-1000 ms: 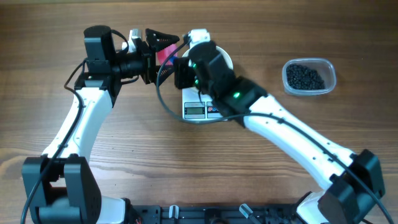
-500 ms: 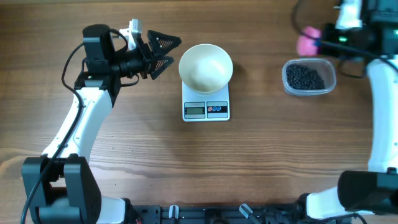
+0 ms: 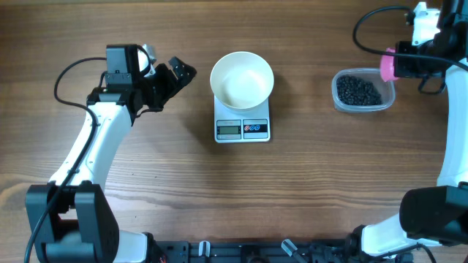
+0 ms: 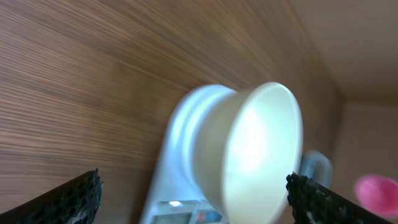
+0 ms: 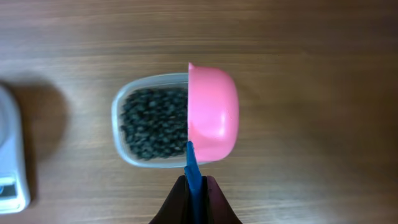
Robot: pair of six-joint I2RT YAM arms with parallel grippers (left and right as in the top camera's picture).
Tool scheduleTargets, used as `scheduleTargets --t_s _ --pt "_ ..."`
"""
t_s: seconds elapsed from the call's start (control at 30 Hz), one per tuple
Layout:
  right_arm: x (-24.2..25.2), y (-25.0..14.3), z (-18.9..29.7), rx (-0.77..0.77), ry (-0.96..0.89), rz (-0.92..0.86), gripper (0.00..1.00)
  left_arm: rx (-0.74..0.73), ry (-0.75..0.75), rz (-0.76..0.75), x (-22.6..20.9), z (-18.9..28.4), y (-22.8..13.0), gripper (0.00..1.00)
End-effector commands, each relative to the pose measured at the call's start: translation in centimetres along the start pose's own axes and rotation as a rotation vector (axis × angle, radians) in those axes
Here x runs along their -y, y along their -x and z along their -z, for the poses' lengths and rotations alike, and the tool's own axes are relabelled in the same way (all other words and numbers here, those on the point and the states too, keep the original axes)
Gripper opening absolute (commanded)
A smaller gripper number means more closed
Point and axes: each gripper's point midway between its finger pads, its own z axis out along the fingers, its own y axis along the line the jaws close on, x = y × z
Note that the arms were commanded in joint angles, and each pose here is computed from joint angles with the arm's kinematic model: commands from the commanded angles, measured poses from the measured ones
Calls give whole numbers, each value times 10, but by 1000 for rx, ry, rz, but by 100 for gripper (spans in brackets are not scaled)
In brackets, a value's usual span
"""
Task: Scoop item into bowl and weigh 150g on scale
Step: 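Lower the scoop into the black beans tub with the right gripper and scoop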
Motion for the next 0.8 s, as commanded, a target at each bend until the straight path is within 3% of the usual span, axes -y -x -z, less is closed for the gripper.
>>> scheduleTargets --t_s 0.0,0.13,0.17,0.23,0.33,0.57,0.77 --pt "26 1 2 0 -157 -102 4 109 126 -43 -19 6 20 100" --pt "27 1 4 5 -161 -93 4 115 139 -42 -22 6 21 100" --pt "27 2 4 9 -160 -93 8 115 139 -42 -22 6 21 100" --pt "25 1 5 5 -151 -85 4 114 139 -41 -22 6 21 100" --pt "-11 -6 -1 -23 63 158 4 106 146 -37 -24 6 19 100" --pt "-15 -35 -55 -231 127 329 4 103 148 -36 -24 6 18 100" --pt "-1 -20 -101 -226 54 354 4 104 147 -37 -24 6 18 100"
